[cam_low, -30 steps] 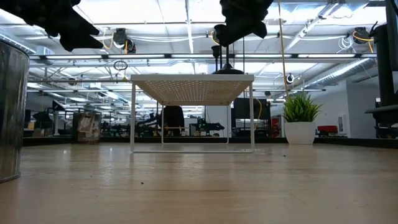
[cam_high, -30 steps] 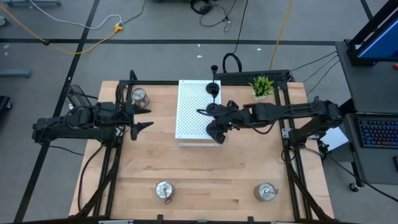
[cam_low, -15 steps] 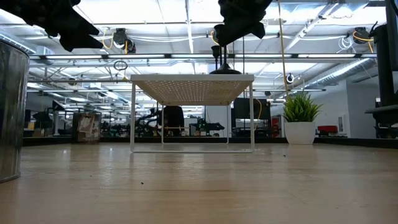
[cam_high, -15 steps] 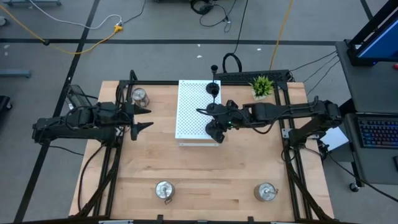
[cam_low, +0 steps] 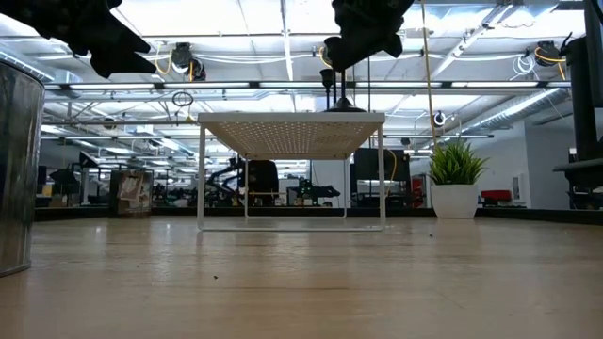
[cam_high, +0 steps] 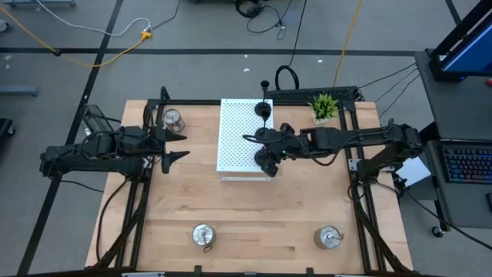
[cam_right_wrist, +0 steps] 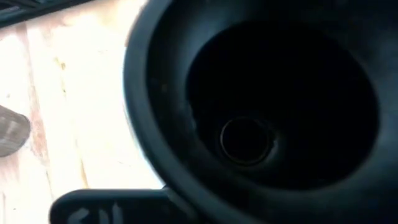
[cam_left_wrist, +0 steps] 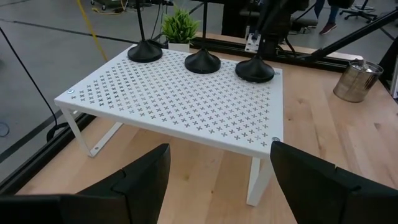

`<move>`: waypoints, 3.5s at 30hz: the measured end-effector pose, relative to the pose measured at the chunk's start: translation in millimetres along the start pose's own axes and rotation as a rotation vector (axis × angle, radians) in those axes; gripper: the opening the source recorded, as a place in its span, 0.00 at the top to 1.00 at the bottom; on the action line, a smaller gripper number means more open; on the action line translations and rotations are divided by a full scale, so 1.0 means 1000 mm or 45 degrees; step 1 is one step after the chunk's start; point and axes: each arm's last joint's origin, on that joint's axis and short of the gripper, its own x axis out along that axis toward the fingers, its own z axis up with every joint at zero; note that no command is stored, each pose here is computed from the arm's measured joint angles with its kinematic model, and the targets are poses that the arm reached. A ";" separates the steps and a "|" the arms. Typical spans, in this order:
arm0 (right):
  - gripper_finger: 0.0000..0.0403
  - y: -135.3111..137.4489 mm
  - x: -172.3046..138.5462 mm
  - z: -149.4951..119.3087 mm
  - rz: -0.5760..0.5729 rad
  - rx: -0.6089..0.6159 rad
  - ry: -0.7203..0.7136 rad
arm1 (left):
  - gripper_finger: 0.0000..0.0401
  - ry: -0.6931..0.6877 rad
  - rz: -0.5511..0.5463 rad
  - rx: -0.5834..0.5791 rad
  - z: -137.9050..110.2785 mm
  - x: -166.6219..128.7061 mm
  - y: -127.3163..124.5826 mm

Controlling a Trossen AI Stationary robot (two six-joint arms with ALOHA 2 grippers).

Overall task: Pick & Place candle stick holders
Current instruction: Put the black candle holder on the shelf aligned with the other black candle holders, then put the top silver scented candle on the shelf

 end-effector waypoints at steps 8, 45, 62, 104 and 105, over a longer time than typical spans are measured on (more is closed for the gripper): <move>0.97 0.001 0.000 0.001 0.010 0.007 -0.013 | 0.29 0.000 0.000 0.000 0.000 0.000 0.000; 0.61 0.001 0.001 0.000 0.051 0.015 -0.022 | 0.29 0.009 -0.052 0.007 0.000 0.000 -0.001; 0.59 0.002 -0.020 -0.005 0.075 -0.009 0.000 | 0.29 0.008 -0.057 0.007 0.000 0.000 -0.001; 1.00 -0.027 -0.081 -0.082 0.073 0.299 -0.186 | 0.29 0.200 0.475 -0.592 0.062 0.009 0.006; 1.00 -0.028 -0.081 -0.085 0.094 0.309 -0.220 | 0.29 0.251 0.514 -0.591 0.065 0.011 0.008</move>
